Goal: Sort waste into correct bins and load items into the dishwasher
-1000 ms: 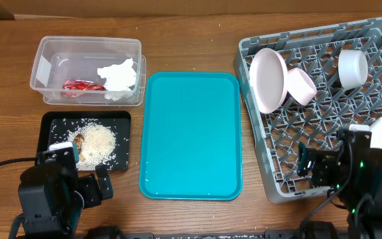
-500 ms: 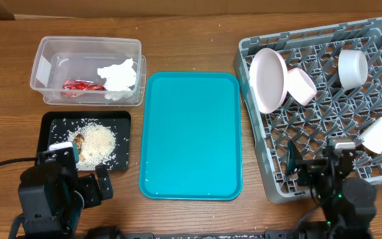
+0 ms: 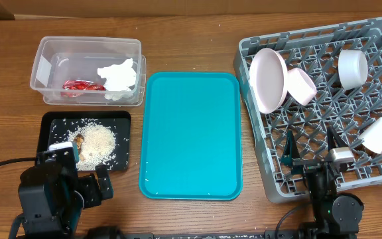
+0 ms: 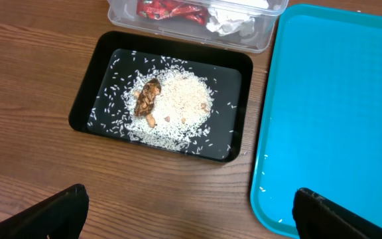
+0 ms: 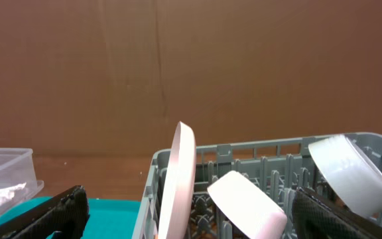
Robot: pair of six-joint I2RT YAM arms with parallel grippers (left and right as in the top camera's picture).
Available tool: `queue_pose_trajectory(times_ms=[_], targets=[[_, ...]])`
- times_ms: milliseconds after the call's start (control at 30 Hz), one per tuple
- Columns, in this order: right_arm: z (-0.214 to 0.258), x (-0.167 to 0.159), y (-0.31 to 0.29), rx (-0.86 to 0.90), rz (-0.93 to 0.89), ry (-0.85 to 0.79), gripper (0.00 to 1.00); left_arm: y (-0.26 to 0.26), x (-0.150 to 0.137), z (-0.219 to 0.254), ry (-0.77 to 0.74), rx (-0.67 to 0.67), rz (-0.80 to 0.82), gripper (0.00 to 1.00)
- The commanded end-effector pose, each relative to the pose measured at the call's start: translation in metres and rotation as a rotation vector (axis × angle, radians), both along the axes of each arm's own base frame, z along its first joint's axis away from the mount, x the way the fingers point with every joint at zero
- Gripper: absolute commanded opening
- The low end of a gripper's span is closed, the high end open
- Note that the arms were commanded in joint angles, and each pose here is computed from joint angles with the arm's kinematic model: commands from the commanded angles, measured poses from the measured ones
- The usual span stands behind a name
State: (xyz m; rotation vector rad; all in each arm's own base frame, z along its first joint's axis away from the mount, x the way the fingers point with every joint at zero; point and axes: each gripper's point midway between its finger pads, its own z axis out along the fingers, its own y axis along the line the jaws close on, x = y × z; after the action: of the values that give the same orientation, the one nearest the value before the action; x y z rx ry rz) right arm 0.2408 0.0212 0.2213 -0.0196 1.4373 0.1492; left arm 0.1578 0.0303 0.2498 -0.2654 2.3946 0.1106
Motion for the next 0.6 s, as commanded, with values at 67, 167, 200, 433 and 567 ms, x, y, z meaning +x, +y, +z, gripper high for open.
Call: queue_pose_trajectory(times_ms=[67, 167, 200, 433, 567], targets=[[0.006, -0.001, 0.001, 0.001, 0.001, -0.077, 1.00, 0.002, 0.000, 0.002, -0.005, 0.012, 0.008, 1.00], [0.002, 0.001, -0.004, 0.007, -0.026, -0.059, 1.00, 0.003, 0.000, 0.002, -0.006, 0.012, 0.008, 1.00], [0.002, 0.001, -0.009, 0.028, -0.050, -0.057, 1.00, 0.003, 0.000, 0.002, -0.006, 0.012, 0.008, 1.00], [-0.014, 0.003, -0.010, 0.023, -0.057, 0.008, 1.00, 0.003, 0.000, 0.002, -0.006, 0.012, 0.008, 1.00], [-0.020, 0.004, -0.010, 0.021, -0.057, 0.030, 1.00, 0.003, 0.000, 0.002, -0.006, 0.012, 0.008, 1.00]])
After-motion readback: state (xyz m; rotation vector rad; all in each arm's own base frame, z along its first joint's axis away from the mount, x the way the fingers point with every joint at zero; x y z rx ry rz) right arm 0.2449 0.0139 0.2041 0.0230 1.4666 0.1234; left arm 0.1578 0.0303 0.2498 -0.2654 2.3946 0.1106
